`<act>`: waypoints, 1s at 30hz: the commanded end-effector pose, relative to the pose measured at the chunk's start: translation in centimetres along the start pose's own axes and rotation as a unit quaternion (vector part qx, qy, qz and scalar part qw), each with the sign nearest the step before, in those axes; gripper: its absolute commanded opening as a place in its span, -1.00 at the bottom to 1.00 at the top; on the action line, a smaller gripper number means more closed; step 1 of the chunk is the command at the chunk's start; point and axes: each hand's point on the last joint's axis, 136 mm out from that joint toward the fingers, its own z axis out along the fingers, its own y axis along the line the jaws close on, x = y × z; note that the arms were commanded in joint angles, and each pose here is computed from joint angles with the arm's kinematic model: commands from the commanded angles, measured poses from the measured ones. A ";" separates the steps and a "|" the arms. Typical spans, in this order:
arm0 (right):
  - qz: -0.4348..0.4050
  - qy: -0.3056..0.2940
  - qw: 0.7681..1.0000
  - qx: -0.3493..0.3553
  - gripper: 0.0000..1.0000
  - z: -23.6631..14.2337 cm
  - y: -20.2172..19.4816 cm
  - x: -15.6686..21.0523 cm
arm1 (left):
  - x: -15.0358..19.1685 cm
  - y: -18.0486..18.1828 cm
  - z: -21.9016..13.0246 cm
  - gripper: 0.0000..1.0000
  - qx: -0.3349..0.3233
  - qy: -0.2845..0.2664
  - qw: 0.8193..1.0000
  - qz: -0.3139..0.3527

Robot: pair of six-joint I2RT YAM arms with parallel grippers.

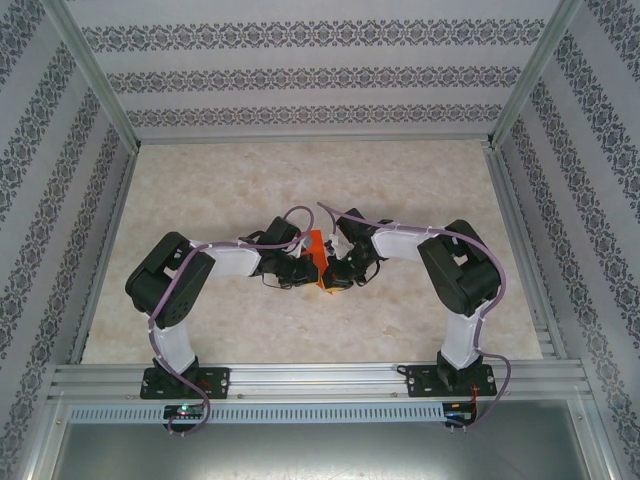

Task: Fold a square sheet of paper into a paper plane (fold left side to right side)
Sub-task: Third fold the triangle at the center of the table.

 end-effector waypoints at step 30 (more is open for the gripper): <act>0.035 0.041 0.995 0.085 -1.00 1.0 -4.5 2.5 | -4.7 8.6 -8.2 -1.00 -0.094 -0.101 0.990 -0.012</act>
